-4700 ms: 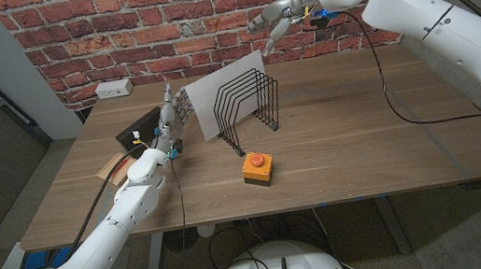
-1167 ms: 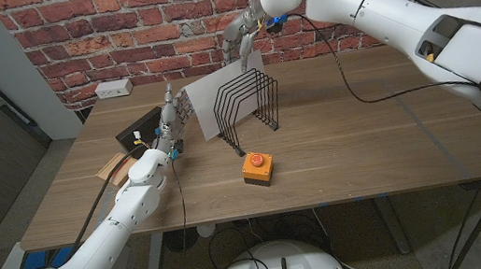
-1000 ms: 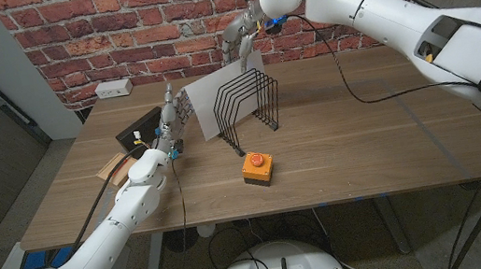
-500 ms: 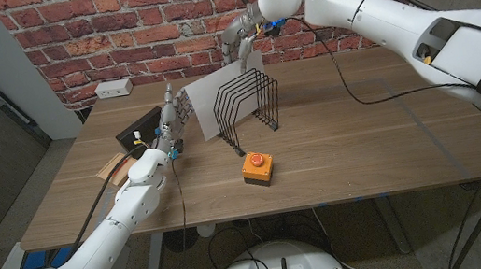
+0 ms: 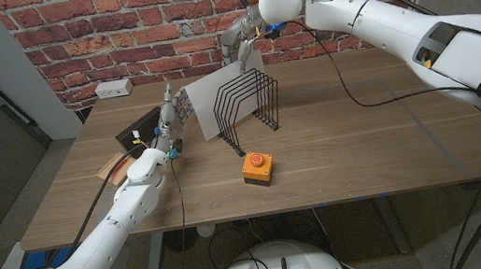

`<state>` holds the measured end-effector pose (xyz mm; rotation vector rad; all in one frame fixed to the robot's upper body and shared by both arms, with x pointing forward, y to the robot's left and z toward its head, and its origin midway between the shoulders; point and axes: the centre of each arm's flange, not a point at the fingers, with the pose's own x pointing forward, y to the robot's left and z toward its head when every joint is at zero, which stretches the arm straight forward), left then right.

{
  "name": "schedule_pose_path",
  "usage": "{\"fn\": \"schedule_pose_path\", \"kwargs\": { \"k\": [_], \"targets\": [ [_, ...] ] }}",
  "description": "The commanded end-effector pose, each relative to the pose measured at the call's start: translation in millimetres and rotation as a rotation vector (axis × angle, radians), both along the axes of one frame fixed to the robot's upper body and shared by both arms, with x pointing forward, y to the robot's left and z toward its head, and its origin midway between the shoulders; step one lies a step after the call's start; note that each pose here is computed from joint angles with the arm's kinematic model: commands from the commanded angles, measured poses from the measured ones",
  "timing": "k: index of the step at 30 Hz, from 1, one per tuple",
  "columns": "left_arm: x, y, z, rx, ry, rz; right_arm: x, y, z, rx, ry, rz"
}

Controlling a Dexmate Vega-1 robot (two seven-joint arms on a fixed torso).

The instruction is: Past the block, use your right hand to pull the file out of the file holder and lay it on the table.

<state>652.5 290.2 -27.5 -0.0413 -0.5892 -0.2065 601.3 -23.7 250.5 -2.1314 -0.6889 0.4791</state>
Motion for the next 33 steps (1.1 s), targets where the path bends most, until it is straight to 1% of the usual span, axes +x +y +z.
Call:
{"fn": "schedule_pose_path", "kwargs": {
  "k": [1, 11, 17, 33],
  "targets": [
    [0.2, -1.7, -1.2, 0.0, 0.0, 0.0, 3.0, -0.7, -1.5, 0.022, -0.005, 0.011],
    [0.3, -1.1, -0.9, 0.0, 0.0, 0.0, 5.8, -1.1, -2.0, 0.041, -0.015, 0.027],
    [-0.1, -0.1, -0.1, -0.001, 0.0, 0.001, 7.8, -2.1, -2.9, 0.044, -0.008, 0.029],
    [0.0, 0.1, 0.1, -0.001, 0.001, 0.001, 4.4, -7.0, -4.4, 0.055, -0.006, 0.029]
  ]
}}
